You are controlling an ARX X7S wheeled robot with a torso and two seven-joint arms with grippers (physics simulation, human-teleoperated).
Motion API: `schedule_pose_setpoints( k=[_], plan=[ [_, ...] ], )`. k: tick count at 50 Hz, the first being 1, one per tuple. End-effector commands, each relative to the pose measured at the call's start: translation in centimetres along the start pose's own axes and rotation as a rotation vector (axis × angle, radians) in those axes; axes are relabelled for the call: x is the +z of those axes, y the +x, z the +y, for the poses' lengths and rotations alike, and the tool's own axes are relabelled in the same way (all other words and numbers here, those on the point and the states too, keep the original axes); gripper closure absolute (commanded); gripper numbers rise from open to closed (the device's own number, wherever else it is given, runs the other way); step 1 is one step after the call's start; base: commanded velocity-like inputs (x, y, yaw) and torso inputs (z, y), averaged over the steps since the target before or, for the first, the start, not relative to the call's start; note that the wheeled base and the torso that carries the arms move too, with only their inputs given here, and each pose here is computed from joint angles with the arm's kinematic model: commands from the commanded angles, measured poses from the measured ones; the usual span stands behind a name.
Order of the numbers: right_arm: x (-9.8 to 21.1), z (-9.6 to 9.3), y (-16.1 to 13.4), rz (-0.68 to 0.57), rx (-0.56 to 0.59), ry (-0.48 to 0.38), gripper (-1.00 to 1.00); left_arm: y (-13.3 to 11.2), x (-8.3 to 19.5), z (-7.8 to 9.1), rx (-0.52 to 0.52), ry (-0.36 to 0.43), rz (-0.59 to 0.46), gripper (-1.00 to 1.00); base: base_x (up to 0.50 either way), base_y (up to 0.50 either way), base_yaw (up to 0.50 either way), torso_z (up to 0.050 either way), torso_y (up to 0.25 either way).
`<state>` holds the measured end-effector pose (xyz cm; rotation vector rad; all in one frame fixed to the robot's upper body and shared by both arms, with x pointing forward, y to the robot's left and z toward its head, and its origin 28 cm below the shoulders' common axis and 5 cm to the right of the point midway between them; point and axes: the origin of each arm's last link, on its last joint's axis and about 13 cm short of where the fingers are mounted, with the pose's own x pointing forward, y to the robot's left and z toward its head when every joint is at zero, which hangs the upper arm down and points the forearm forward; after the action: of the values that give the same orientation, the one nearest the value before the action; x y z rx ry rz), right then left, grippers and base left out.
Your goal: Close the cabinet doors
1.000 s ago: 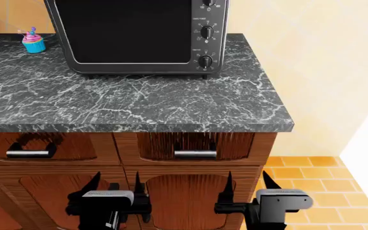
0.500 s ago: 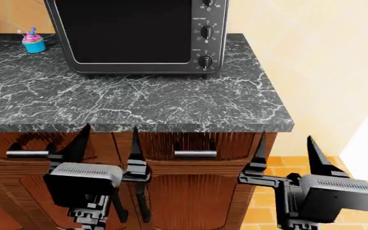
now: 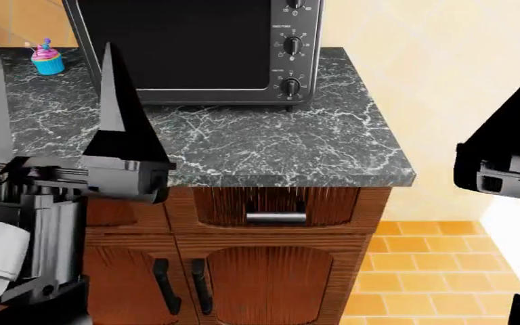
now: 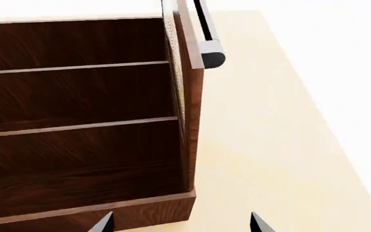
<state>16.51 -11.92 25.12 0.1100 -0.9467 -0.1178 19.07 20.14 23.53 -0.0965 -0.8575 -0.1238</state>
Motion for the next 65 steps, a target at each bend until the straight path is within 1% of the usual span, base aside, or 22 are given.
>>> schedule_pose_setpoints(
  k=[1,3,6,18,21,23,31,38,48,52,53,57,65],
  plan=[
    [3.6,-0.8,-0.1,0.008,-0.039,0.014,-1.0,0.3,2.3,0.0,-0.032,0.012,-0.109,-1.0,0.0,0.0,0.0,0.0,0.0],
    [3.6,-0.8,-0.2,0.012,-0.019,0.013,-1.0,0.3,1.9,0.2,-0.031,-0.008,-0.092,-1.0,0.0,0.0,0.0,0.0,0.0],
    [3.5,-0.6,-0.3,0.019,0.001,0.012,-1.0,0.4,1.9,0.3,-0.028,-0.008,-0.088,-1.0,0.0,-0.36,0.0,0.0,0.0],
    [3.6,-0.5,-0.4,0.04,0.009,0.016,-1.0,0.4,1.8,0.3,-0.023,-0.011,-0.08,-1.0,0.01,-0.49,0.0,0.0,0.0],
    [3.4,-0.5,-0.4,0.043,0.022,-0.02,-1.0,0.4,1.6,0.3,-0.021,-0.015,-0.075,-1.0,0.48,-0.02,0.0,0.0,0.0],
    [3.3,-0.5,-0.4,0.043,0.024,-0.03,-1.0,0.5,1.5,0.4,-0.015,-0.025,-0.067,-1.0,0.5,0.0,0.0,0.0,0.0],
    [3.4,-0.5,-0.5,0.051,0.031,-0.028,-1.0,0.5,1.4,0.3,-0.009,-0.022,-0.064,-1.0,0.5,0.0,0.0,0.0,0.0],
    [3.2,-0.3,-0.7,0.046,0.053,-0.03,-1.0,0.5,1.3,0.4,-0.004,-0.02,-0.064,-1.0,0.5,0.0,0.0,0.0,0.0],
    [3.2,0.0,-0.6,0.04,0.052,-0.023,-1.0,0.5,1.4,0.4,-0.005,-0.019,-0.068,-1.0,0.5,0.0,0.0,0.0,0.0],
    [3.5,-0.3,-0.8,0.043,0.054,-0.018,-1.0,0.5,1.5,0.4,-0.005,-0.02,-0.071,-1.0,0.5,0.0,0.0,0.0,0.004],
    [3.6,-0.5,-0.8,0.024,0.049,-0.022,-1.0,0.5,1.6,0.4,-0.005,-0.02,-0.073,-1.0,0.5,0.0,0.0,0.0,0.0],
    [3.7,-0.6,-0.8,0.027,0.039,-0.021,-1.0,0.5,1.6,0.4,-0.005,-0.016,-0.08,-1.0,0.07,0.0,0.0,0.0,0.0],
    [3.4,-0.3,-0.7,0.028,0.039,-0.018,-1.0,0.4,1.7,0.4,-0.014,-0.014,-0.093,-1.0,0.0,0.0,0.0,0.0,0.0]
  ],
)
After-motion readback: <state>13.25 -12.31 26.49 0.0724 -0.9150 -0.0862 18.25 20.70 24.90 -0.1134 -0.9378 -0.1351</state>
